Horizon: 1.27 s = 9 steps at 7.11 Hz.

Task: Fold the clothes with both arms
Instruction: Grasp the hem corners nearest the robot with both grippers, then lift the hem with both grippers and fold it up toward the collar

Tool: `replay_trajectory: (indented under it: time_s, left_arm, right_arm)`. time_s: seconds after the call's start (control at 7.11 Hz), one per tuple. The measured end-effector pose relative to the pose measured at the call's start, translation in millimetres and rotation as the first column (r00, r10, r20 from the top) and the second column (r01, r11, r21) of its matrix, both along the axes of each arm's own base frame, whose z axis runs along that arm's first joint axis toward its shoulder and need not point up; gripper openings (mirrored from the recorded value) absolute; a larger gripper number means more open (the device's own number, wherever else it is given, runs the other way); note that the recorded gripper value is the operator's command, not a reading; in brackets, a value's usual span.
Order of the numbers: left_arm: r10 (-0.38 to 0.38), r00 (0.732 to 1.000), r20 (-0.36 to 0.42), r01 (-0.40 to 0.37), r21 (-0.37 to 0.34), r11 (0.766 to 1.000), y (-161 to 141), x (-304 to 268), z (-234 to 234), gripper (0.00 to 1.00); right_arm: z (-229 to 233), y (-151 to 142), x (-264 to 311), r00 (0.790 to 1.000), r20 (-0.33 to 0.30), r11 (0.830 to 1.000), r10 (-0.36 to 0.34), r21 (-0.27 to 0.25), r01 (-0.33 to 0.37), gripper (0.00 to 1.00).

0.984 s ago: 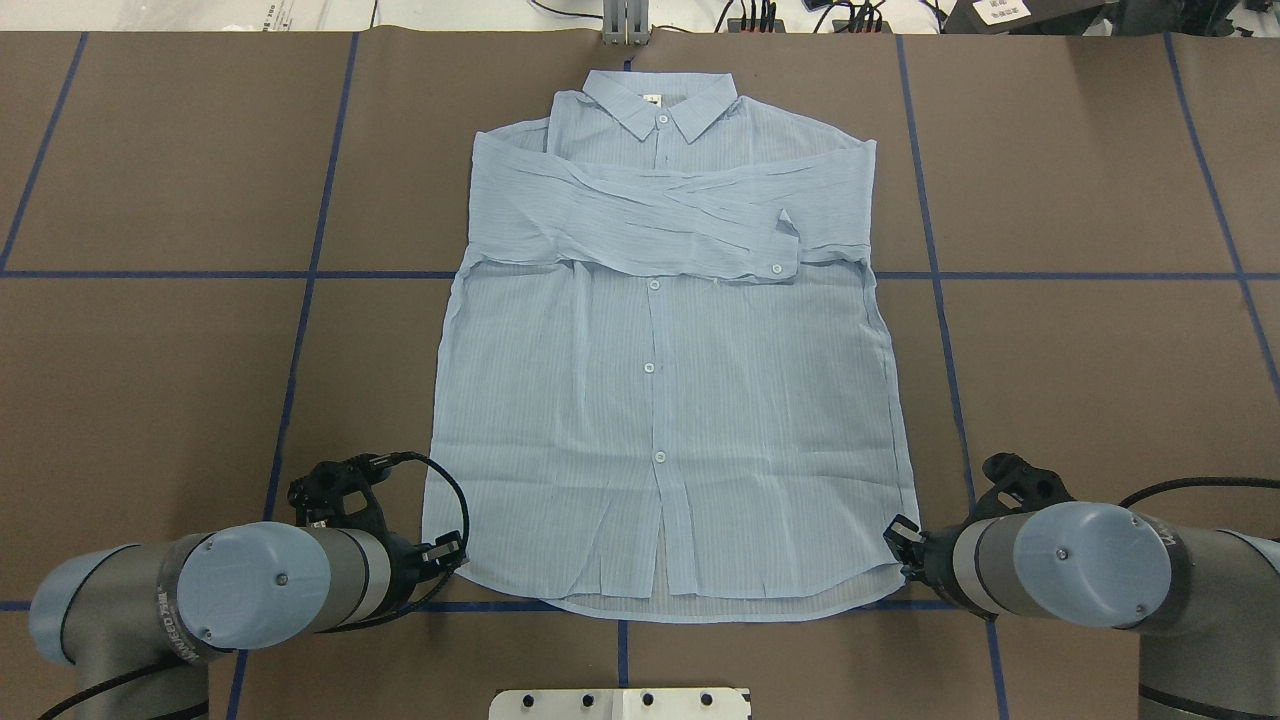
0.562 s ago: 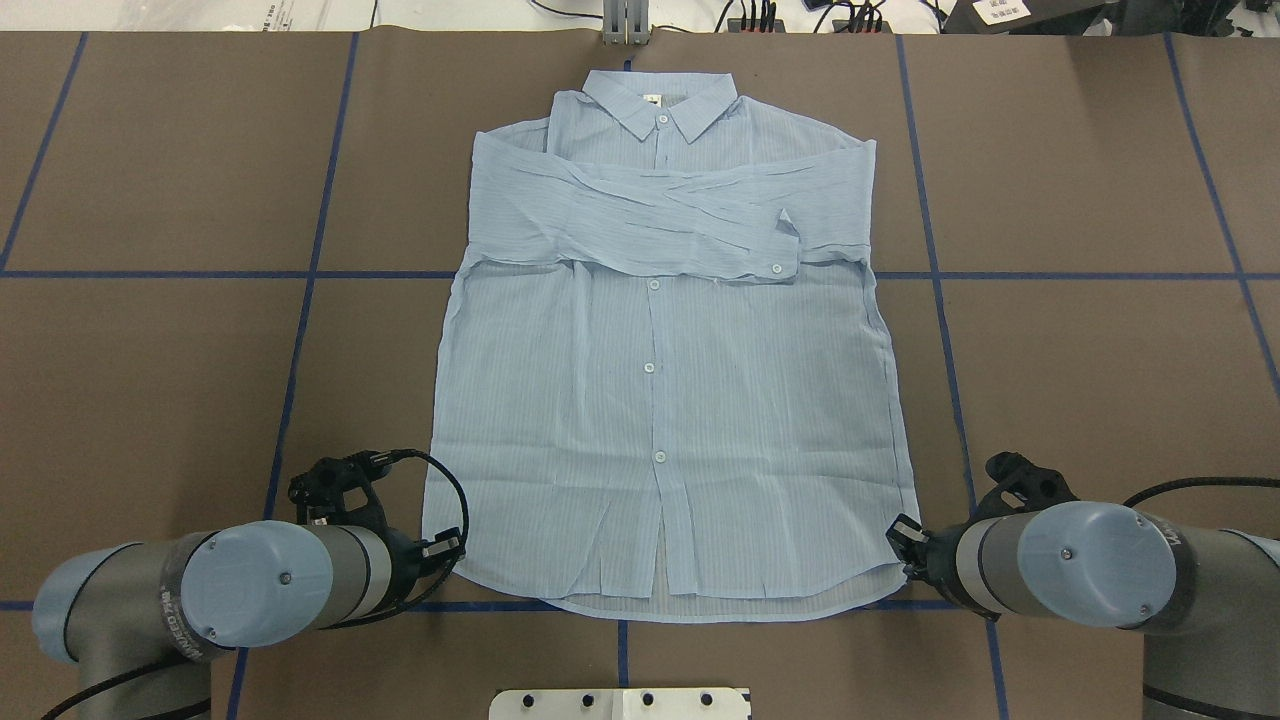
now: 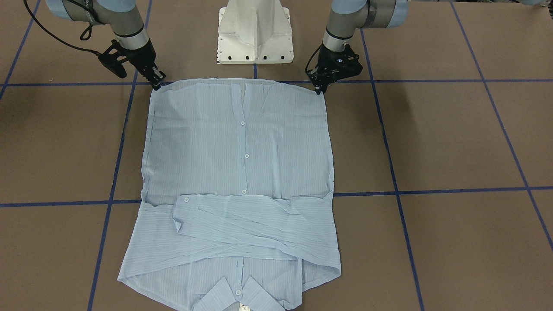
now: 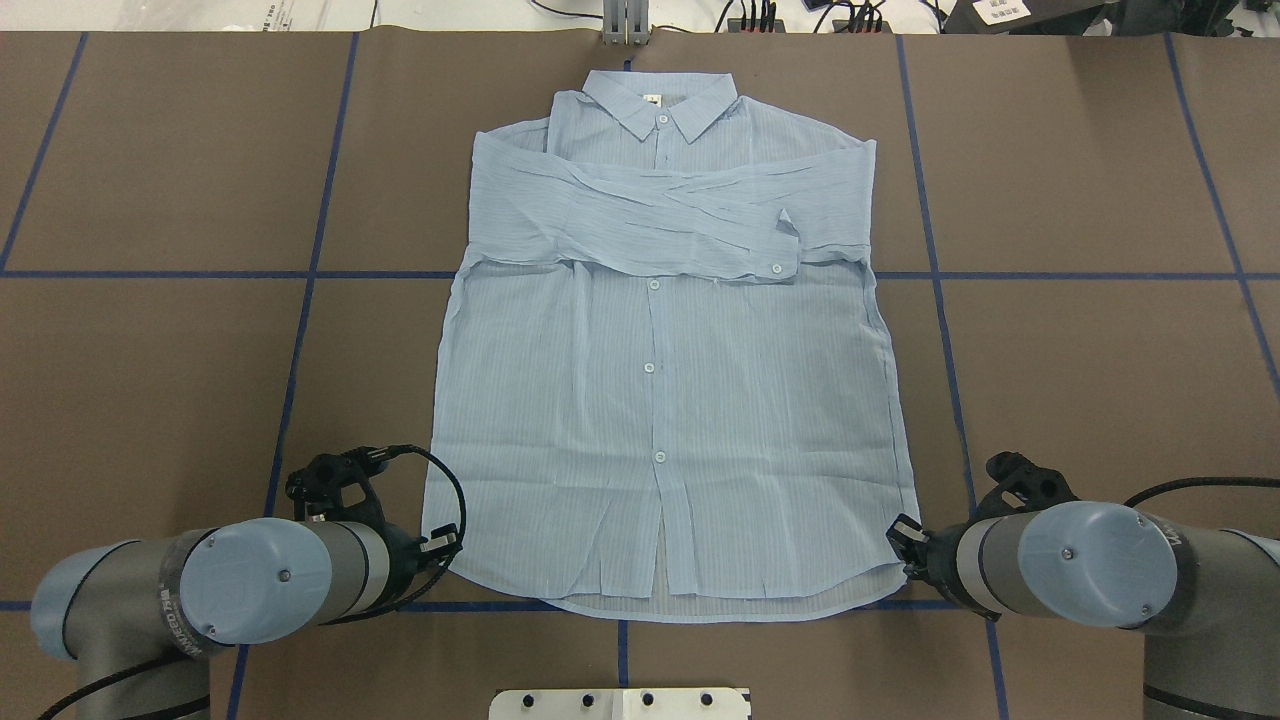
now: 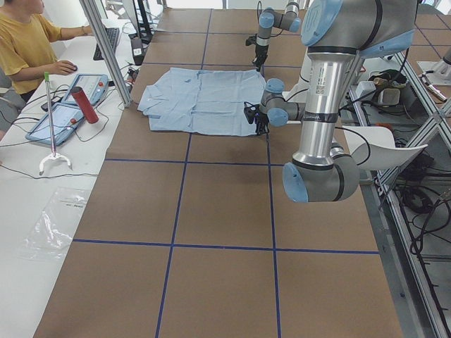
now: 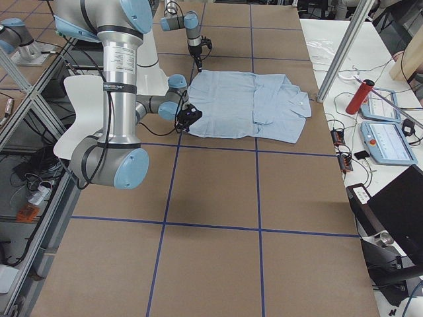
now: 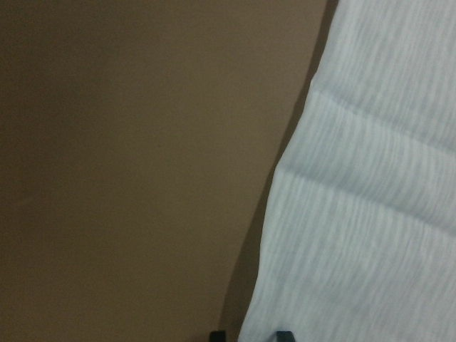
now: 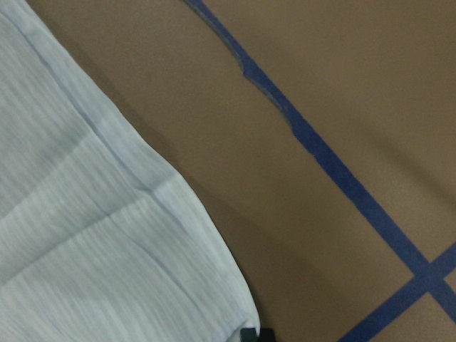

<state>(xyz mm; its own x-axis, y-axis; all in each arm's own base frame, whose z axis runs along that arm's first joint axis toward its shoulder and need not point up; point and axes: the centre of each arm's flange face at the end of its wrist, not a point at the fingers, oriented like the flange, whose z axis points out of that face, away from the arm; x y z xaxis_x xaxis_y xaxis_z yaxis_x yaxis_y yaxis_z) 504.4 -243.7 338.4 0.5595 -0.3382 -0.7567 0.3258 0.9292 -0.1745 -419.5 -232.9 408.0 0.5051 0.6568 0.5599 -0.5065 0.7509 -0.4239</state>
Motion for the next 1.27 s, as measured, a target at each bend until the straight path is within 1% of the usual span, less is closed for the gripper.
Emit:
replay_trajectory:
  time_s: [0.28, 0.56, 0.84, 0.98, 1.27]
  left_arm:
    - [-0.008, 1.000, 0.001, 0.008, 0.004, 1.000, -1, -3, -4, 0.00]
    - [-0.022, 0.999, -0.049, 0.022, 0.000, 1.000, 2, -18, -27, 0.00]
    - [-0.062, 0.993, -0.096, 0.055, -0.072, 0.996, 17, -34, -53, 0.00]
    - [-0.067, 0.993, -0.100, 0.056, -0.108, 0.993, 31, -43, -67, 0.00]
    - [-0.071, 0.992, -0.105, 0.053, -0.170, 0.984, 54, -55, -86, 0.00]
  right_arm:
    - [0, 0, 0, 1.000, 0.000, 1.000, 0.000, 0.000, 0.000, 0.00]
    - [-4, 0, 2, 1.000, 0.008, 1.000, 0.002, 0.002, -0.002, 0.00]
    - [-15, 4, 12, 1.000, 0.027, 1.000, -0.003, 0.005, 0.002, 0.00]
    - [-18, 8, 20, 0.999, 0.032, 1.000, -0.010, 0.003, 0.010, 0.00]
    - [-28, 26, 40, 0.998, 0.045, 0.999, -0.041, 0.004, 0.041, 0.00]
